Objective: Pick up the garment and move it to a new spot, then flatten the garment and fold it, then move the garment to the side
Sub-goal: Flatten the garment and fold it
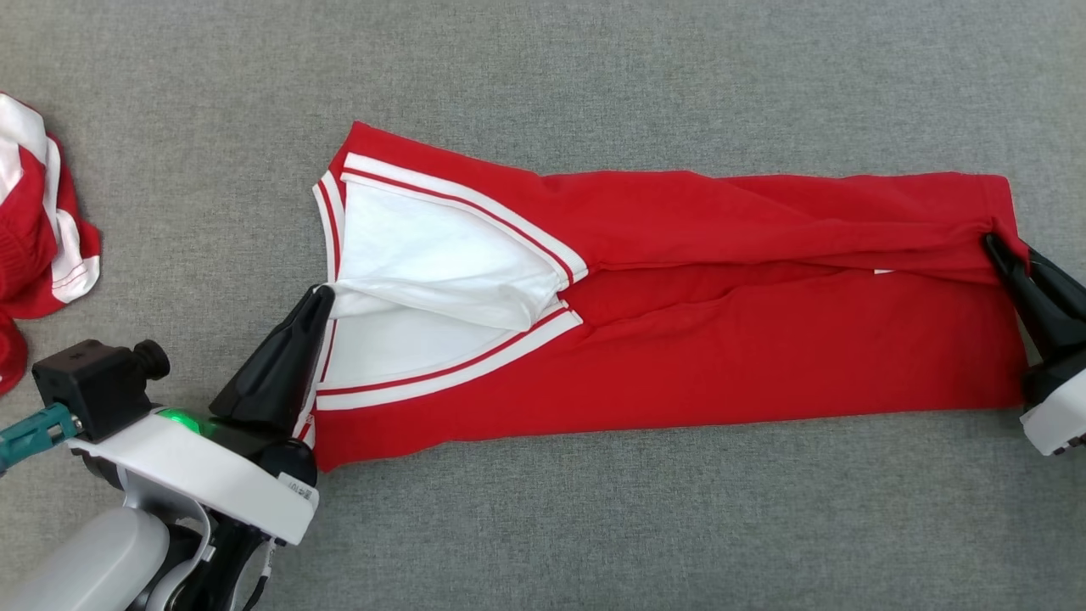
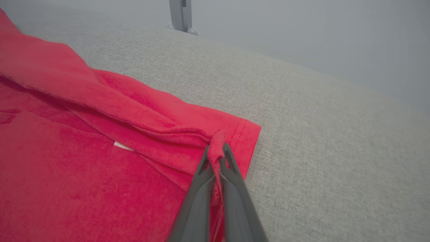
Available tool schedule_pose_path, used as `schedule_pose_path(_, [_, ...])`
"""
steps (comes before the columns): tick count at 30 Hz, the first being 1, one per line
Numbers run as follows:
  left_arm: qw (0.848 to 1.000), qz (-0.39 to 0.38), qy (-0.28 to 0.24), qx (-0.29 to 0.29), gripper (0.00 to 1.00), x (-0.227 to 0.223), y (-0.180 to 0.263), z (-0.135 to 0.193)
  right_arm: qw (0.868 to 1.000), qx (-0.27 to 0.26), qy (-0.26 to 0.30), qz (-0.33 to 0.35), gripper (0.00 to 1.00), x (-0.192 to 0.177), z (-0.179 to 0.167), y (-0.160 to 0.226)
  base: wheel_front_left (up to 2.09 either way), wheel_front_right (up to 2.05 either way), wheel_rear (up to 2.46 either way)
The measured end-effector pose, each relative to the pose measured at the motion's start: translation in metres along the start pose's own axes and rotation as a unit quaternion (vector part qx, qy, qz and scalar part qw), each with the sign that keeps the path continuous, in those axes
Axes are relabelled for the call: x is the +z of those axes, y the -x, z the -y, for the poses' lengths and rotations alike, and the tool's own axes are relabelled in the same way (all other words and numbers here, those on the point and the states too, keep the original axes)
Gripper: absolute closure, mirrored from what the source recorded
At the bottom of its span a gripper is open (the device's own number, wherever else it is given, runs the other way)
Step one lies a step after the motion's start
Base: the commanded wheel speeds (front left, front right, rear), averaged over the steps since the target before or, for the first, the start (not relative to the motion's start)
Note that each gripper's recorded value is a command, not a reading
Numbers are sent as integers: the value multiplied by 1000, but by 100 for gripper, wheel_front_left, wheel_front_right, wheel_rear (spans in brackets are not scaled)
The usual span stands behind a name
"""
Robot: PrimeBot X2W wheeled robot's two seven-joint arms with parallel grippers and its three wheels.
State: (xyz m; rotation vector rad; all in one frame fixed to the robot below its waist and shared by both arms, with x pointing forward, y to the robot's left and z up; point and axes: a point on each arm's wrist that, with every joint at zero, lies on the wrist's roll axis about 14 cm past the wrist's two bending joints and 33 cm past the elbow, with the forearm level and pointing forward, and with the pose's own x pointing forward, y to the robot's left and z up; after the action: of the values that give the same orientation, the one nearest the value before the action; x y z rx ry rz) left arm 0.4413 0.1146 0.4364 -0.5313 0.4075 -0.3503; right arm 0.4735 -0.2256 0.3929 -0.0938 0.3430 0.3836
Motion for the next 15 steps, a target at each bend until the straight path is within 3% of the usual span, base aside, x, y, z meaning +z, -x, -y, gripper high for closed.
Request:
schedule_pose_path(3, [1000,-13,7,14,100,-8,2,-5,1000,0,-2,-8,97,-7,-2,-2,0,0,0])
schedule_pose_path(10, [997,-65,22,45,100,-35,9,-16,1000,1,-12,-25,47,-22,-8,-6,0,0,0])
schedule_pose_path(11, [996,-68,19,53,82,-37,11,-18,1000,-4,-18,-24,0,-21,-7,-6,0,0,0])
schedule_pose_path(12, [996,-69,17,57,60,-38,12,-19,1000,-7,-23,-20,0,-19,-7,-6,0,0,0])
schedule_pose_path(14, [995,-69,12,65,0,-39,16,-19,999,-18,-36,-6,0,-11,-4,-5,0,0,0])
schedule_pose_path(15, [996,-61,12,67,0,-37,16,-18,999,-21,-38,4,0,-4,-3,-5,0,0,0])
